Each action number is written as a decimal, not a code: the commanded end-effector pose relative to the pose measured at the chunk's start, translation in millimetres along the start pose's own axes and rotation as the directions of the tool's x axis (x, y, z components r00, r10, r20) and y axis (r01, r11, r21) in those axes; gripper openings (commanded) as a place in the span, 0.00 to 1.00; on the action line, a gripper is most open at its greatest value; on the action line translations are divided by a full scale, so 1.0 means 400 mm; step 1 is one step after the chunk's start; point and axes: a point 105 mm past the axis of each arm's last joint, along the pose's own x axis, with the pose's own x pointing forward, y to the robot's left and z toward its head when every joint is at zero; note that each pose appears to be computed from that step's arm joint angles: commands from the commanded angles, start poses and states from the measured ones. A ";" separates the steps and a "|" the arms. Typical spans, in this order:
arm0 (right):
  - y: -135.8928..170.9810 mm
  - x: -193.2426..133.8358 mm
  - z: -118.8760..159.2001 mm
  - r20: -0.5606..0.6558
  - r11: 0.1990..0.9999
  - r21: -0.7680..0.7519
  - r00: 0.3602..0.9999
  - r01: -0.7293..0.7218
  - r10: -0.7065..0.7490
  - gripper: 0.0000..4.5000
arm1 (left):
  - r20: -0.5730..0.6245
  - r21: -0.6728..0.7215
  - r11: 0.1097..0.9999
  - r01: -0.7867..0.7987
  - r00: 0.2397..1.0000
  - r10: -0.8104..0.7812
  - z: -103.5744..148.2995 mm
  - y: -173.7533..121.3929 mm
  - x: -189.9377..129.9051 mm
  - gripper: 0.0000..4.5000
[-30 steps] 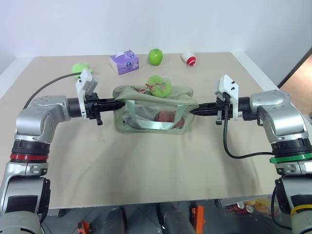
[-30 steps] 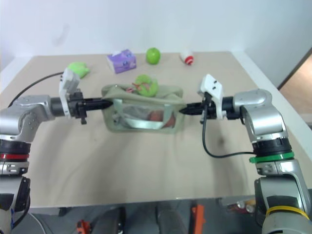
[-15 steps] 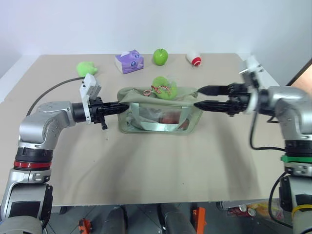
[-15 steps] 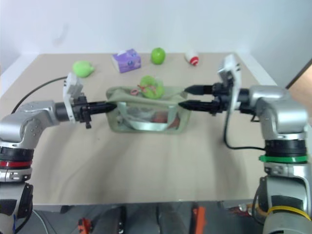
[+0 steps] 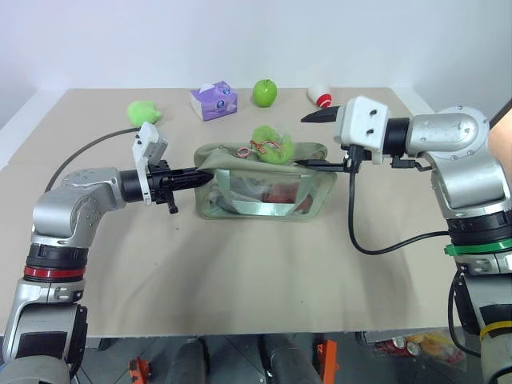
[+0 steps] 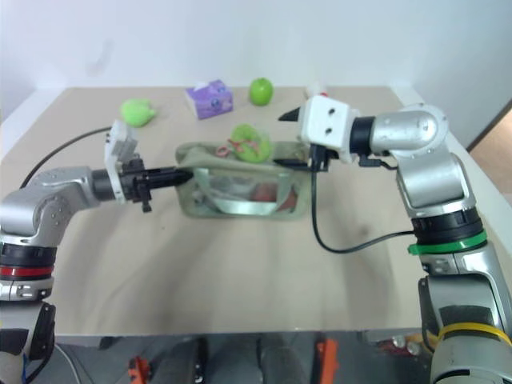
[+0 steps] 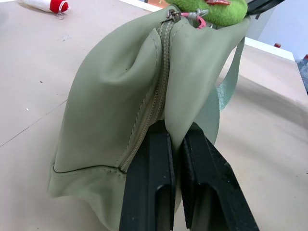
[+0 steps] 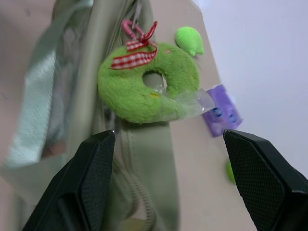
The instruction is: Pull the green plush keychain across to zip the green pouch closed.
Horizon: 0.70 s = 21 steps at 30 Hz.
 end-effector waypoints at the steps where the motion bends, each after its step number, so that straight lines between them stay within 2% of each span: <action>1: -0.055 -0.016 0.060 0.070 0.983 -0.162 0.995 0.085 -0.074 0.82 | 0.018 0.023 1.000 0.001 1.000 -0.002 0.016 -0.010 -0.007 0.00; 11: -0.059 -0.011 0.084 0.096 0.976 -0.211 0.995 0.059 -0.039 0.82 | 0.034 0.014 1.000 -0.016 0.999 0.016 0.022 0.000 -0.013 0.00; 18: -0.014 -0.020 0.026 -0.032 0.938 -0.341 0.998 -0.066 0.058 0.82 | 0.043 0.019 1.000 -0.022 0.999 0.021 0.035 0.002 -0.021 0.00; 21: 0.003 -0.009 0.030 -0.023 0.916 -0.391 0.996 -0.086 0.084 0.82 | 0.045 0.019 0.999 -0.025 0.999 0.024 0.038 0.003 -0.024 0.00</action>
